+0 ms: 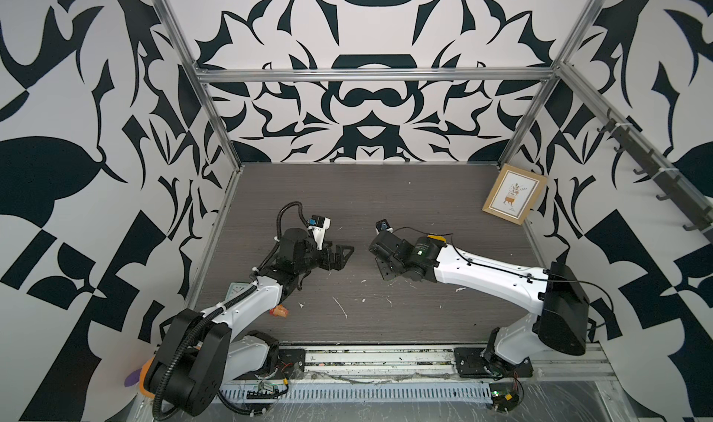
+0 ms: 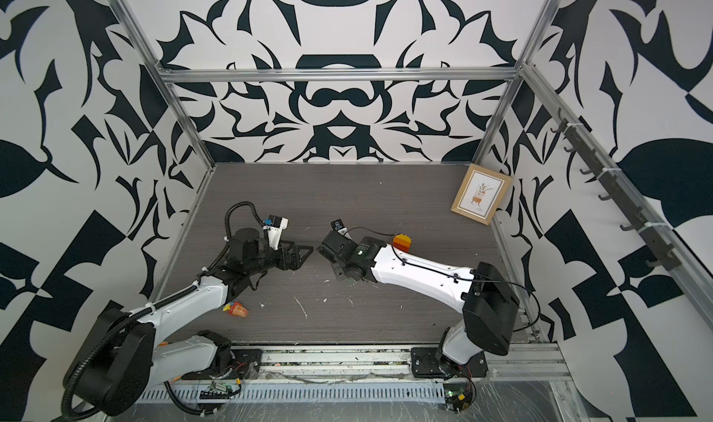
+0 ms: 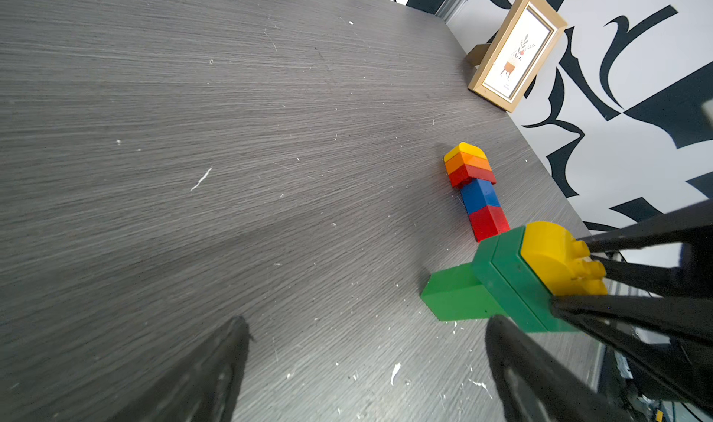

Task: Assemble an ice cream with lego
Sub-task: Adjust the lego brick at the center of the board.

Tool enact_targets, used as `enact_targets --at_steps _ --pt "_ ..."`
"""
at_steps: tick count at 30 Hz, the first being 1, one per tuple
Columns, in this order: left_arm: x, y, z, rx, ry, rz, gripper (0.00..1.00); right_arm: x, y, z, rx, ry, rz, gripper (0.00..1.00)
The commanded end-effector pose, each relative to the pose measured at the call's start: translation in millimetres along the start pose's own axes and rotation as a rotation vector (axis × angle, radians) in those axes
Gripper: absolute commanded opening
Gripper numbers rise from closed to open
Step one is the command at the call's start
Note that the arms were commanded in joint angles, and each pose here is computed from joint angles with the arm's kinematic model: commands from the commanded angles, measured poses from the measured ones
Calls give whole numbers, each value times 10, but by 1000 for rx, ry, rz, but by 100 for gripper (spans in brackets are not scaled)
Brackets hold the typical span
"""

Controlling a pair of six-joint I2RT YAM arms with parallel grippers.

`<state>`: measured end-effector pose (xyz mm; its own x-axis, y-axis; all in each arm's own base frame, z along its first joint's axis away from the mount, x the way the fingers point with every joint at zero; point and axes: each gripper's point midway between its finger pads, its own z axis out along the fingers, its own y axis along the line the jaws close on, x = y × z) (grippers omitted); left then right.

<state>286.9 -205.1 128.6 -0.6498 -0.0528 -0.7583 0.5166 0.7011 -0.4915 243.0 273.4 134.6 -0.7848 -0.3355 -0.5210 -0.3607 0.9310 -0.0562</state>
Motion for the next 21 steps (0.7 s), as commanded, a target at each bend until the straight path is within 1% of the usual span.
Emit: enact_targets --at_steps 1,5,7,11,14,15,18,21 --pt "33 -5 -22 -1 4 6 99 17 -23 -37 1 1 1 43" --pt "32 -3 -19 -1 4 7 99 18 -59 -49 12 -11 8 33" --pt "31 -2 -19 -2 4 6 99 3 -80 -55 17 -18 12 26" --pt "31 4 -22 -6 3 8 99 -52 -63 -74 -43 -30 39 20" --pt "24 3 -35 -10 0 10 99 -152 -41 -132 -156 -47 91 16" --pt "21 1 -41 -10 -3 13 99 -174 -1 -168 -234 -38 120 16" --pt "11 9 -54 -18 -8 18 99 -256 -18 -227 -412 -16 220 15" --pt "16 12 -52 -19 -6 19 99 -279 -64 -269 -522 -2 286 16"
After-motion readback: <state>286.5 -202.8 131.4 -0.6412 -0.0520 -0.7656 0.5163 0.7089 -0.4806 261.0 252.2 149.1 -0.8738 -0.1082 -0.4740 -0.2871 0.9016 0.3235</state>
